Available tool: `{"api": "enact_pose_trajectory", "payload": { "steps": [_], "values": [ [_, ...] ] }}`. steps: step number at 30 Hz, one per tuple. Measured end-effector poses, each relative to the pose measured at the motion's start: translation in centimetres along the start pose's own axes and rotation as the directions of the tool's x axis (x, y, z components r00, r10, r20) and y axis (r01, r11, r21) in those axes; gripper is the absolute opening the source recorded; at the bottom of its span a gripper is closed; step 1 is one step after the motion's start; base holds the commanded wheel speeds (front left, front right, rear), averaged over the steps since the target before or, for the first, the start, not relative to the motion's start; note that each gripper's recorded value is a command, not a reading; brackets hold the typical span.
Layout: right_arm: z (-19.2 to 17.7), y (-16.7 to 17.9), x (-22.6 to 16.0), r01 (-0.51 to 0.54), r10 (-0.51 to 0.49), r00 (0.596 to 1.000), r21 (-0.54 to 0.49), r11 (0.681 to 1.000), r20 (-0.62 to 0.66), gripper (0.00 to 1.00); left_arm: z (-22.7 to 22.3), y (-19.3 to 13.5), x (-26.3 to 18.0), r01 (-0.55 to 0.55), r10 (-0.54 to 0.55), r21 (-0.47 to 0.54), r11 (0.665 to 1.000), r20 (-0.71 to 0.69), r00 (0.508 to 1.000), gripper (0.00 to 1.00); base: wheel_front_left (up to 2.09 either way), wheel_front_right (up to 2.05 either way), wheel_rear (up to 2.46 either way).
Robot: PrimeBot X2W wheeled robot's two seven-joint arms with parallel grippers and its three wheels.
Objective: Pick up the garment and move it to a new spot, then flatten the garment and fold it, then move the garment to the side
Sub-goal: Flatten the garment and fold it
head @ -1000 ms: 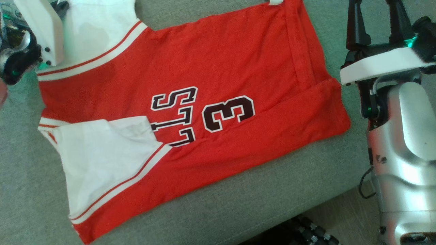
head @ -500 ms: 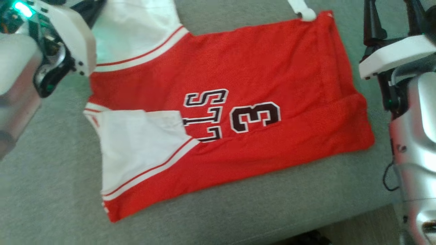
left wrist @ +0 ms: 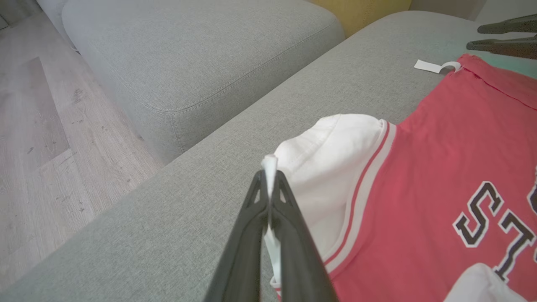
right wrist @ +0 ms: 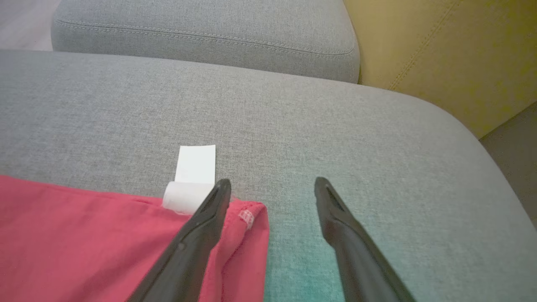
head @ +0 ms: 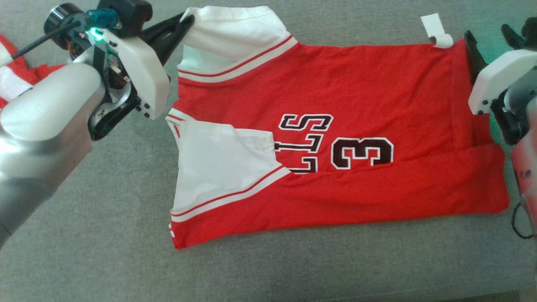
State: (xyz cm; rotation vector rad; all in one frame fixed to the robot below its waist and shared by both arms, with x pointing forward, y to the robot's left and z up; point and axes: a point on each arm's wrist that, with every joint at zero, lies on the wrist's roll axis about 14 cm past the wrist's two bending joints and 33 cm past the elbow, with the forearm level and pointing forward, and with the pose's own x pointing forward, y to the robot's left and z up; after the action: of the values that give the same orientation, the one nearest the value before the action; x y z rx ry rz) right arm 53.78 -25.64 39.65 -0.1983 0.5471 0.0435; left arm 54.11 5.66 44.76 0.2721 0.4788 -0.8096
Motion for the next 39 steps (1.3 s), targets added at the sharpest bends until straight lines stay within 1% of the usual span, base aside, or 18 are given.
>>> {"api": "enact_pose_trajectory", "payload": {
  "steps": [4,7,10,13,14,15,16,22,25,32,39],
  "values": [
    [-1.3,0.7,0.7,-0.017,0.018,0.998,0.013,1.0,-0.067,1.0,-0.5,0.0,-0.1,-0.001,0.001,0.003,1.0,-0.006,1.0,0.0,0.0,0.0,0.0],
    [-3.0,0.8,0.6,-0.019,0.021,0.991,0.012,1.0,-0.129,1.0,-0.5,0.0,0.0,0.001,-0.001,0.003,1.0,-0.007,1.0,0.0,0.0,0.0,0.0],
    [-3.2,0.4,0.6,-0.014,0.014,0.988,0.002,1.0,-0.155,1.0,-0.5,-0.1,0.1,0.003,-0.003,0.004,1.0,-0.007,1.0,0.0,0.0,0.0,0.0],
    [-3.4,0.0,0.6,-0.002,0.008,0.983,0.033,0.999,-0.181,1.0,-0.6,0.0,0.1,0.0,0.0,0.005,1.0,-0.011,1.0,0.0,0.0,0.0,0.0],
    [-3.5,-0.1,0.6,-0.001,0.009,0.982,0.043,0.999,-0.188,0.67,-0.6,0.1,0.2,-0.001,0.002,0.008,1.0,-0.012,1.0,0.0,0.0,0.0,0.0],
    [-3.6,0.0,0.5,-0.002,0.011,0.981,0.047,0.999,-0.192,0.07,-0.6,0.1,0.2,-0.003,0.003,0.01,1.0,-0.012,1.0,0.0,0.0,0.0,0.0],
    [-3.8,0.1,0.5,-0.004,0.014,0.98,0.051,0.999,-0.196,0.0,-0.7,0.2,0.2,-0.007,0.007,0.01,1.0,-0.014,1.0,0.0,0.0,0.0,0.0],
    [-3.5,0.1,0.5,-0.002,0.018,0.985,0.096,0.995,-0.169,0.0,-1.1,0.9,0.3,-0.027,0.027,0.005,1.0,-0.024,0.999,0.0,0.0,0.0,0.0],
    [-2.5,0.0,0.9,-0.002,0.016,0.992,0.115,0.993,-0.121,0.0,-1.3,1.7,0.5,-0.052,0.052,-0.002,0.999,-0.018,0.998,0.0,0.0,0.0,0.0],
    [2.5,-0.2,2.0,-0.017,0.008,0.998,0.152,0.988,0.058,0.0,-0.5,4.3,1.0,-0.128,0.128,0.007,0.992,0.032,0.991,0.0,0.0,0.0,0.0],
    [6.8,-0.2,2.2,-0.044,0.0,0.972,0.18,0.983,0.236,0.0,3.1,6.8,1.2,-0.213,0.204,0.033,0.977,0.173,0.963,0.0,0.0,0.0,0.0]
  ]
}}
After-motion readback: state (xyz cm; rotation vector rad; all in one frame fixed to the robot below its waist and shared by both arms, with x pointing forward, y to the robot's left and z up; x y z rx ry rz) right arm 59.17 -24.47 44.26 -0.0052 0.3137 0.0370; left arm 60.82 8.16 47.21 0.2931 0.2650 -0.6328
